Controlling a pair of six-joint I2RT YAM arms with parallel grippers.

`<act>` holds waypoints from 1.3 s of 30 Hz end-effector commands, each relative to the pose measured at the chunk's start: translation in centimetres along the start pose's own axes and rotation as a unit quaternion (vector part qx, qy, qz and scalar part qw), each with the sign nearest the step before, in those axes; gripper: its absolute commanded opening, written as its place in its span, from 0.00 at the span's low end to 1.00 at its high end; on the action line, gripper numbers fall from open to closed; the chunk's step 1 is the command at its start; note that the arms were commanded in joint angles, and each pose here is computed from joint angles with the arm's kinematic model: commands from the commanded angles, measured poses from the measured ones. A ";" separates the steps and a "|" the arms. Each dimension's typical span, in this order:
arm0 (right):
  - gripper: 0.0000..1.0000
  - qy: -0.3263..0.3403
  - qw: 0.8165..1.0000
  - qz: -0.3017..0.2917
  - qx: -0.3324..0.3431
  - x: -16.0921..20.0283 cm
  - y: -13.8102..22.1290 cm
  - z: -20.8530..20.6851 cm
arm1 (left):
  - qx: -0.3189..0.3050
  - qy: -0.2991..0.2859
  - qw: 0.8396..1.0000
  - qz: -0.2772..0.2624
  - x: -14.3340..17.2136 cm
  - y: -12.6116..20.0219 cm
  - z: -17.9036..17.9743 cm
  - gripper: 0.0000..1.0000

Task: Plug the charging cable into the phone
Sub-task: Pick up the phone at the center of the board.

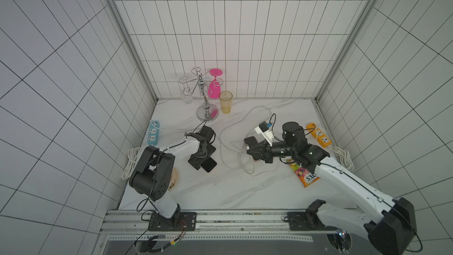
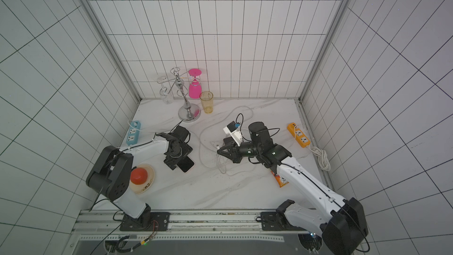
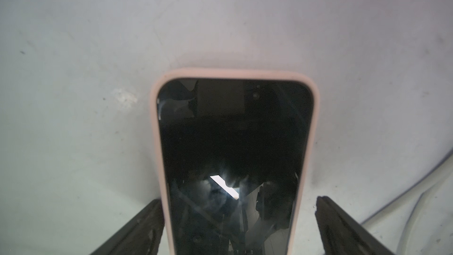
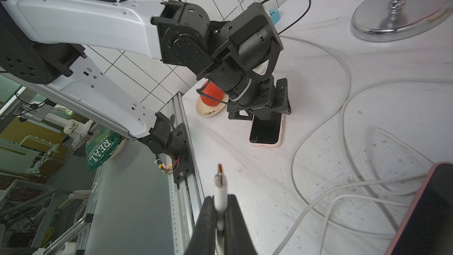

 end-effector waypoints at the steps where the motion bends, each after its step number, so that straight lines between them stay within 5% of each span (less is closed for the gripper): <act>1: 0.00 0.007 1.000 -0.004 0.005 0.1 0.4 0.0 | -0.027 0.005 1.000 -0.008 -0.3 -1.8 1.1 0.97; 16: 0.00 0.006 1.000 -0.004 0.007 0.0 0.5 0.1 | -0.118 -0.043 0.992 -0.023 0.5 -4.0 1.8 0.93; 23: 0.00 0.007 1.000 -0.003 0.009 0.2 0.5 0.1 | -0.118 -0.046 0.992 -0.029 0.6 -4.2 1.9 0.79; 34: 0.00 0.001 1.000 0.001 0.011 0.4 0.4 0.0 | -0.013 -0.101 0.994 -0.034 0.2 0.9 -1.4 0.07; 39: 0.00 -0.017 1.000 0.005 0.008 0.3 0.3 0.3 | 0.097 -0.125 0.986 -0.046 0.6 7.8 -4.1 0.00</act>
Point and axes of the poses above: each gripper's point midway between its finger pads, its own y axis back along the fingers, its own z axis along the line the jaws close on, x = y × z, the point moved 5 cm from there along y, back along the fingers, and after that the axes turned 10 degrees about y, right-handed, at the moved point
